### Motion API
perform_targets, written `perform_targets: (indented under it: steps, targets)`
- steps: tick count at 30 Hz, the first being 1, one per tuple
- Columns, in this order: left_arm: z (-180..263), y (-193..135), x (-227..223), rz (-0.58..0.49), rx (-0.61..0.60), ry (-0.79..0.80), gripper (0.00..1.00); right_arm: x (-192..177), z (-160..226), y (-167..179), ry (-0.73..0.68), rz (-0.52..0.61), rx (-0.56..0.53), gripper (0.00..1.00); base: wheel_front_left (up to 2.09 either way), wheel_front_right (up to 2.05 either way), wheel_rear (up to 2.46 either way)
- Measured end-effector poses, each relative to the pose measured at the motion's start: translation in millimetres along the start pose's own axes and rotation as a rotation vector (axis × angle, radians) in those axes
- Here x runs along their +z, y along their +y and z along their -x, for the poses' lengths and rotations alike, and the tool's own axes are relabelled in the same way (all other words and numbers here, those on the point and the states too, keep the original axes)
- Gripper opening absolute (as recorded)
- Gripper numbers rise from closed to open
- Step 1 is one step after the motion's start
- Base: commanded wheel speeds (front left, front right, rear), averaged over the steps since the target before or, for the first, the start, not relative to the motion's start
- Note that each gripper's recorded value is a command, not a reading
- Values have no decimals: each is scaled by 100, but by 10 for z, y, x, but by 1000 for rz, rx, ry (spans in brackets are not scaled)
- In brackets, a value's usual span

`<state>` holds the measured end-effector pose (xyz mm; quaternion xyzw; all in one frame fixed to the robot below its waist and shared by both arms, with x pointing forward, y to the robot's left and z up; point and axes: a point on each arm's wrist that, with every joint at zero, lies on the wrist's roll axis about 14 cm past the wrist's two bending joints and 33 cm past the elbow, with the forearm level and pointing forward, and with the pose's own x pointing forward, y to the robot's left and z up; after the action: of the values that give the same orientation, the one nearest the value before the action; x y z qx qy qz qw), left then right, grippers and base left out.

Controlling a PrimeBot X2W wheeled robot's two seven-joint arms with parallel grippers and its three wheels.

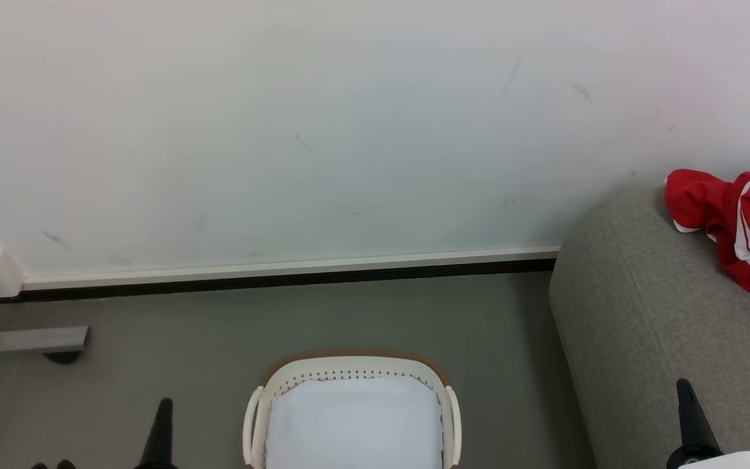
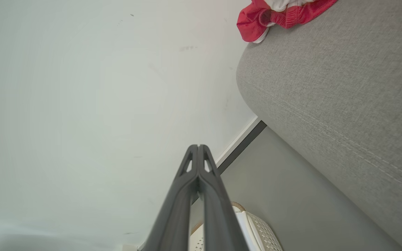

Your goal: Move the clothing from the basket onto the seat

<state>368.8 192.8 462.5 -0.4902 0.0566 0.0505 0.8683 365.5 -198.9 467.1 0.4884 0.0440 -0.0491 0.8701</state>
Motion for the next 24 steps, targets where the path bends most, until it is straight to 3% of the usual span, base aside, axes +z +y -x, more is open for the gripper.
perform_targets:
  steps: [24]
  targets:
    - [-67, -140, 93, 231, -48, 0, 0, 83, -78, 129, -2, -237, 40, 0, 0, 0, 0]
